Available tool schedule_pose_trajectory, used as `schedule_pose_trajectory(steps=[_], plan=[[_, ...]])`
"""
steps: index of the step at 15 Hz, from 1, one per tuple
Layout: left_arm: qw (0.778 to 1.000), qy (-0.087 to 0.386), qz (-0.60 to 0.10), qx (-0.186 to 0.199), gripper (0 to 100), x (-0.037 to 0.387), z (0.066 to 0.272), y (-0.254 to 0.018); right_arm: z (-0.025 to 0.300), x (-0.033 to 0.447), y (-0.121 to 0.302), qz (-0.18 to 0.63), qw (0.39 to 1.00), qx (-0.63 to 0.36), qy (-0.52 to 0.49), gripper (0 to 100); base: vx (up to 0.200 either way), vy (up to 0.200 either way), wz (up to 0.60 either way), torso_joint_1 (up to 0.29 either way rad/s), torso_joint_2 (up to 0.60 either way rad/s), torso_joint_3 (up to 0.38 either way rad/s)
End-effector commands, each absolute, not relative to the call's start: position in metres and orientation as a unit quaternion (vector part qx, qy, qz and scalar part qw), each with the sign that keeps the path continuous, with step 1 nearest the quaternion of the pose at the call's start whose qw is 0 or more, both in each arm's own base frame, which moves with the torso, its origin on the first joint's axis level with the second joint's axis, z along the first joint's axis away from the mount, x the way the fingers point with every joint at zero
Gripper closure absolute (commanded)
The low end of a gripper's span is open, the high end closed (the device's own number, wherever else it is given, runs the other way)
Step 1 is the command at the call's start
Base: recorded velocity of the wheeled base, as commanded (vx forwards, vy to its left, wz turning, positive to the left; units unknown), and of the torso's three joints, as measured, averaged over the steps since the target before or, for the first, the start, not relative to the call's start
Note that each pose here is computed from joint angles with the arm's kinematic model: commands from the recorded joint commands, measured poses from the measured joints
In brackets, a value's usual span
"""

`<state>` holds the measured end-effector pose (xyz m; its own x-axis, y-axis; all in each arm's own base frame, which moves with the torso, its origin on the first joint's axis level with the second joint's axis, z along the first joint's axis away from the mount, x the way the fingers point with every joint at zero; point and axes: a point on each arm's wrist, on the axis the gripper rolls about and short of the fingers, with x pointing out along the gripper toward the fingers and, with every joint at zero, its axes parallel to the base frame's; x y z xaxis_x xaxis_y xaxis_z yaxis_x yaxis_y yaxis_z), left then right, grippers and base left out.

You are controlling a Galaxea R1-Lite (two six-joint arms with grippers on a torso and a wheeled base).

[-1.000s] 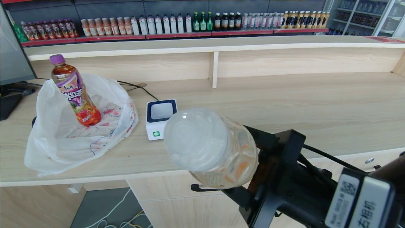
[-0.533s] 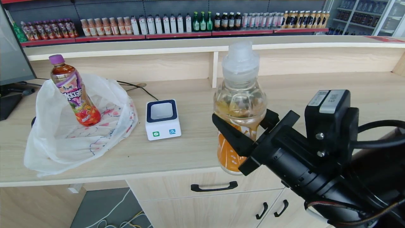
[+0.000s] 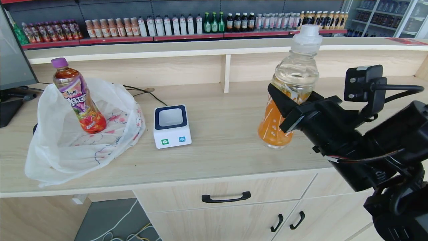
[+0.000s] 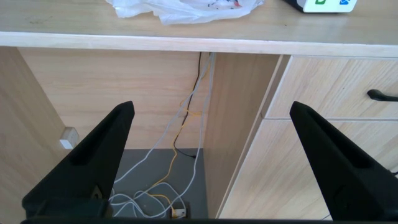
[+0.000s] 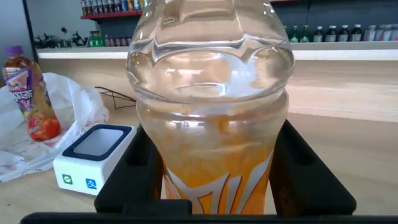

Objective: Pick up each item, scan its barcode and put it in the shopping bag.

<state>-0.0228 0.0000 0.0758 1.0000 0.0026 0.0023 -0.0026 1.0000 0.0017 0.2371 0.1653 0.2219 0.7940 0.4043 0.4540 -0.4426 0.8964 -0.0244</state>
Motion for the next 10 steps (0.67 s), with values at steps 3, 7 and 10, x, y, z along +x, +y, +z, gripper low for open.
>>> schedule_pose_trajectory(steps=[3, 7, 10], plan=[[1.000, -0.002, 0.002, 0.001, 0, -0.0228, 0.0758, 0.0000, 0.2265, 0.2430, 0.1588, 0.210, 0.947, 0.046, -0.239, 100, 0.000, 0.000, 0.00, 0.000, 0.00, 0.000], [1.000, -0.002, 0.002, 0.002, 0, -0.0228, 0.0758, 0.0000, 0.2273, 0.2435, 0.1576, 0.208, 0.947, 0.049, -0.240, 100, 0.000, 0.000, 0.00, 0.000, 0.00, 0.000], [1.000, -0.001, 0.002, 0.001, 0, -0.0228, 0.0756, 0.0000, 0.2284, 0.2424, 0.1563, 0.207, 0.947, 0.050, -0.241, 100, -0.067, 0.000, 0.00, -0.001, 0.00, 0.001]])
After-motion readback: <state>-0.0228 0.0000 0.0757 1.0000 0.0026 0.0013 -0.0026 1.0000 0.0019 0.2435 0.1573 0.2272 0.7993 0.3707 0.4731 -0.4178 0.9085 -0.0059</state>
